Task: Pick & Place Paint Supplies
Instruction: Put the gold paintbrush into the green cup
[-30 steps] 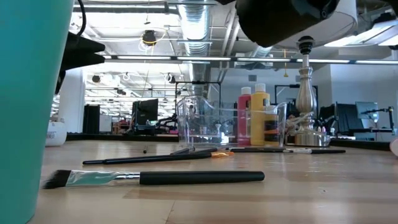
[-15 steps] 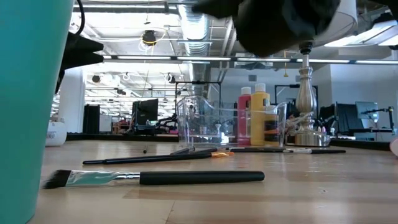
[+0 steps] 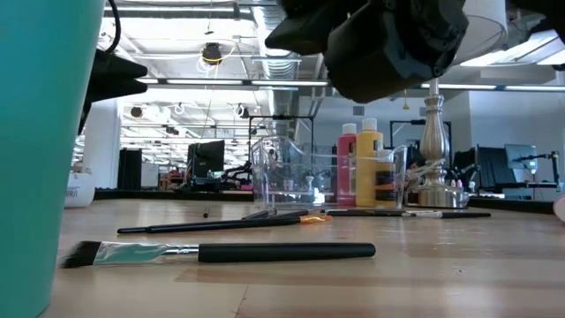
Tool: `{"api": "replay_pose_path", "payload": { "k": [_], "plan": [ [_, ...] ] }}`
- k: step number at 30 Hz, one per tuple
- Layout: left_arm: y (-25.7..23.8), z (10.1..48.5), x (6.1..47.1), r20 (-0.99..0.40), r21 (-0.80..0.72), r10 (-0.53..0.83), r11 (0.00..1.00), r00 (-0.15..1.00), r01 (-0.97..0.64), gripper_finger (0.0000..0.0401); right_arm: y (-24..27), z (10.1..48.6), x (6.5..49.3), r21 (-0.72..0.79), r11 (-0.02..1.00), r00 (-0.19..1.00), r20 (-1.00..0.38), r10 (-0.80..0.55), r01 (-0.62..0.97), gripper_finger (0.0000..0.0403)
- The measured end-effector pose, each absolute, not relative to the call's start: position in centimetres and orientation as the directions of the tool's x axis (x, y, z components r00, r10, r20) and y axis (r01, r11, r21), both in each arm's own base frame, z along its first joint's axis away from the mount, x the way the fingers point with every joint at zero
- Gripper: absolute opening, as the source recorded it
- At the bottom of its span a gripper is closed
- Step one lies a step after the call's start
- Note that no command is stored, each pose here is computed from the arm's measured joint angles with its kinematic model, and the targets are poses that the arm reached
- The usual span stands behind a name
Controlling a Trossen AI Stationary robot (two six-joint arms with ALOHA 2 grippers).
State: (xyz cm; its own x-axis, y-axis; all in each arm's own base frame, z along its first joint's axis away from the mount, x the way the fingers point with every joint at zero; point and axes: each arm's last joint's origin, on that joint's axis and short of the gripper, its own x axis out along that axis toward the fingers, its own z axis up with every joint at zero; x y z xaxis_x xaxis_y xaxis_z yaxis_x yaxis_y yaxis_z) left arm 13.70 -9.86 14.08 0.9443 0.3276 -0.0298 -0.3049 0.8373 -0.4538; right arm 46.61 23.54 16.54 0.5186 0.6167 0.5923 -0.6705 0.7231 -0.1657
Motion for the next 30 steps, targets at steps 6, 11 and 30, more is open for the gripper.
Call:
{"api": "replay_pose_path", "payload": {
  "k": [6, 11, 30],
  "plan": [
    [-9.85, 14.08, 13.70, -0.030, -0.454, 0.332, 0.836, 0.943, -0.308, 0.0001, 23.56, 16.50, 46.62, -0.165, 0.722, 0.520, 0.589, 0.619, -0.672, 0.0029],
    [-9.85, 14.08, 13.70, -0.029, -0.454, 0.332, 0.836, 0.943, -0.308, 0.0001, 23.51, 16.51, 46.65, -0.165, 0.723, 0.521, 0.589, 0.618, -0.671, 0.0047],
    [-9.85, 14.09, 13.70, -0.029, -0.455, 0.331, 0.836, 0.943, -0.307, 0.0001, 23.20, 16.49, 46.82, -0.140, 0.721, 0.529, 0.588, 0.612, -0.678, 0.0057]
  ]
}}
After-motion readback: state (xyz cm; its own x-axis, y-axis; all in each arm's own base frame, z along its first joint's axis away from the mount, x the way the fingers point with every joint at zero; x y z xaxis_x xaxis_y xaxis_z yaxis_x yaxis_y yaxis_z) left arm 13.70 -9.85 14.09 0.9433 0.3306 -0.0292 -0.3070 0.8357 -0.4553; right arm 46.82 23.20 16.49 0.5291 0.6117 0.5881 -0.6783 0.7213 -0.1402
